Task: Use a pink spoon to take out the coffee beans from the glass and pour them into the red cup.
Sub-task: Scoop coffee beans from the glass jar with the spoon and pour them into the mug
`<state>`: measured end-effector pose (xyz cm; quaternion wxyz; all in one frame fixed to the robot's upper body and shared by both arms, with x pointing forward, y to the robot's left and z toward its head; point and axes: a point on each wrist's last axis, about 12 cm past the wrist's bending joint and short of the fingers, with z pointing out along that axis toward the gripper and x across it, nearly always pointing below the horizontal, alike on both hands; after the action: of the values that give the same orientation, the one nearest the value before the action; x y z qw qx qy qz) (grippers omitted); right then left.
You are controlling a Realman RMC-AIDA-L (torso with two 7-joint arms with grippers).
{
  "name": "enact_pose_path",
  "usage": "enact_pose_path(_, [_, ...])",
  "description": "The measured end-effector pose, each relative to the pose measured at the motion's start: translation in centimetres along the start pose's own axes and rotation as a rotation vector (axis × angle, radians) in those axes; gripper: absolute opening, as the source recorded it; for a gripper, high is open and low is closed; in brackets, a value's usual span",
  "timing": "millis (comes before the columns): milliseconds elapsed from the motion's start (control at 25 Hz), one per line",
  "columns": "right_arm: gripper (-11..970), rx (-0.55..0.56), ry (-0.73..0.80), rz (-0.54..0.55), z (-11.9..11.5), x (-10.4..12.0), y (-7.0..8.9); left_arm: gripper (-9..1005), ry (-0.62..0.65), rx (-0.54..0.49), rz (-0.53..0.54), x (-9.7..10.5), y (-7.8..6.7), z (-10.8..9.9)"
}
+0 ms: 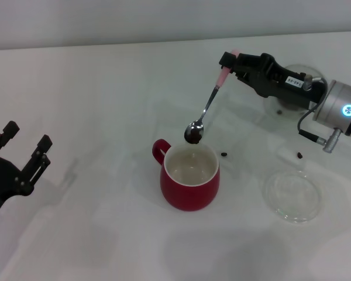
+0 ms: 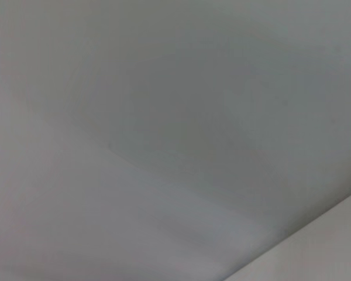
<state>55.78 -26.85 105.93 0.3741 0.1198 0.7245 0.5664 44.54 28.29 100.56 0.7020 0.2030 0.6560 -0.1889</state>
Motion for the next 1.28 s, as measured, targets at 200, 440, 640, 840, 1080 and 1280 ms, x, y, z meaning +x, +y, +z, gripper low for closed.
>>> enact_pose_path(200, [148,-0.017,0.036,-0.039,0.7,0.2,0.5,652,0.001,-0.001,-0.003,0.0,-0.1,-0.1])
enact_pose_path(440, [148,-0.038,0.077,-0.091,1.5,0.4,1.0,652,0.004,-0.004,-0.005,0.1,-0.1,-0.2])
enact_pose_path(640, [148,-0.058,0.107,-0.17,2.0,0.3,1.6,652,0.005,-0.005,-0.005,0.1,-0.1,-0.3])
enact_pose_path(840, [148,-0.071,0.116,-0.243,2.0,-0.1,1.9,652,0.01,-0.007,-0.006,0.2,-0.2,-0.2])
enact_pose_path(1080, [148,-0.093,0.122,-0.314,1.9,-0.2,2.2,652,0.01,-0.008,-0.007,0.2,-0.2,-0.2])
enact_pose_path(1280, [148,-0.113,0.126,-0.38,1.7,-0.1,2.3,652,0.011,-0.013,-0.007,0.2,-0.1,-0.2])
